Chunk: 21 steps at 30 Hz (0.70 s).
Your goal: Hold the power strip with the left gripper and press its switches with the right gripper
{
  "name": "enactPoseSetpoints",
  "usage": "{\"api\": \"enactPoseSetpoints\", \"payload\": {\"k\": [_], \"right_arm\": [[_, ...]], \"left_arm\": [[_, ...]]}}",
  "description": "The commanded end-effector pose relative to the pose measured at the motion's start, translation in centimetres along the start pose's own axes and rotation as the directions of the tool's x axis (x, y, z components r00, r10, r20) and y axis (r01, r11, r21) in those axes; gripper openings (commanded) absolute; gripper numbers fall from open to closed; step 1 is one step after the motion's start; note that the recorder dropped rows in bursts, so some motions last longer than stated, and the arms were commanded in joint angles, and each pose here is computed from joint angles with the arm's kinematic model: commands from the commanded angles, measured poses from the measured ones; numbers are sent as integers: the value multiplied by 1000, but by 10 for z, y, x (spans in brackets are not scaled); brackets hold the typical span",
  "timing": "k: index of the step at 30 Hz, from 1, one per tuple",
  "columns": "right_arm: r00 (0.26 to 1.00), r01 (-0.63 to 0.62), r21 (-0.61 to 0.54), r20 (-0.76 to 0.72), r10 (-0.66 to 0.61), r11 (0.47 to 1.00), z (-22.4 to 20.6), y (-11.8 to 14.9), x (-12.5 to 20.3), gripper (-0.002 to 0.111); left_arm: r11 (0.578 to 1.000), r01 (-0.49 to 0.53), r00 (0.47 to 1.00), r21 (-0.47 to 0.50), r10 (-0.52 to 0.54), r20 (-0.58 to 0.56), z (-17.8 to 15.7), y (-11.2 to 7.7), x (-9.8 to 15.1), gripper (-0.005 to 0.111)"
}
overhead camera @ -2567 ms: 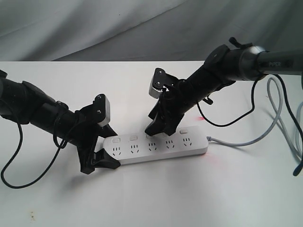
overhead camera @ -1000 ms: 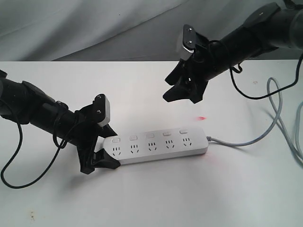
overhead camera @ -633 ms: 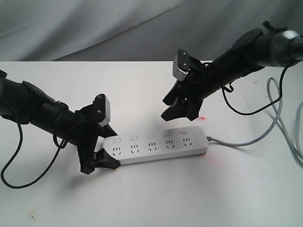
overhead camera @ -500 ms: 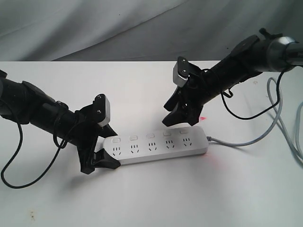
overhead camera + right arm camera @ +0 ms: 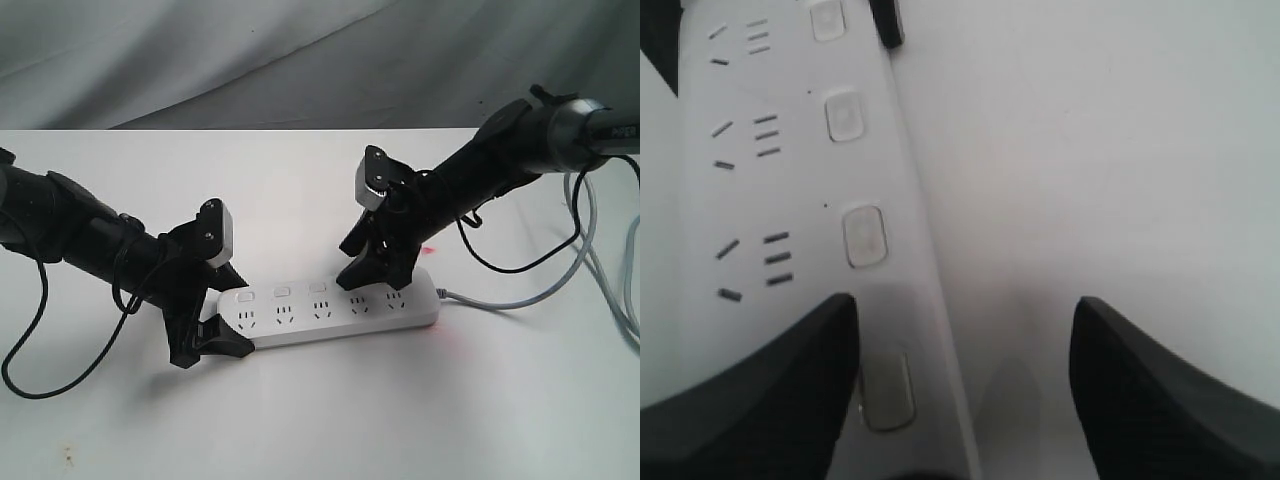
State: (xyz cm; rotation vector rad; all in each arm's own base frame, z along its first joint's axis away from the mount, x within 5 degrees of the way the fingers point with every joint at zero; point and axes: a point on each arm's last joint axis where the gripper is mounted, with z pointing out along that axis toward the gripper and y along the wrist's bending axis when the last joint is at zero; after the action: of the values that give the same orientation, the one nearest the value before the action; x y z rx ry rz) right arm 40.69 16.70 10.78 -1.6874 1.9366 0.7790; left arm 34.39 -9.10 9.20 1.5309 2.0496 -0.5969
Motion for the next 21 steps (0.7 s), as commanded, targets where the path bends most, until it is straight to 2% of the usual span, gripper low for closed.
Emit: {"api": "enactPoseSetpoints", "payload": {"k": [1,14,21], "right_arm": [[1000,5,25,-4,-5,1000,4,1,1,57],[999,7,44,41,-9,999,-5,1,-8,57],[999,-5,64,34,3,998,-14,-5,0,57]], "left_arm": [[1000,-10,1000,-2,10,7,0,0,-3,0],[1000,-10,1000,-2,10,7,0,0,-3,0],[1000,-10,1000,-2,10,7,0,0,-3,0]]}}
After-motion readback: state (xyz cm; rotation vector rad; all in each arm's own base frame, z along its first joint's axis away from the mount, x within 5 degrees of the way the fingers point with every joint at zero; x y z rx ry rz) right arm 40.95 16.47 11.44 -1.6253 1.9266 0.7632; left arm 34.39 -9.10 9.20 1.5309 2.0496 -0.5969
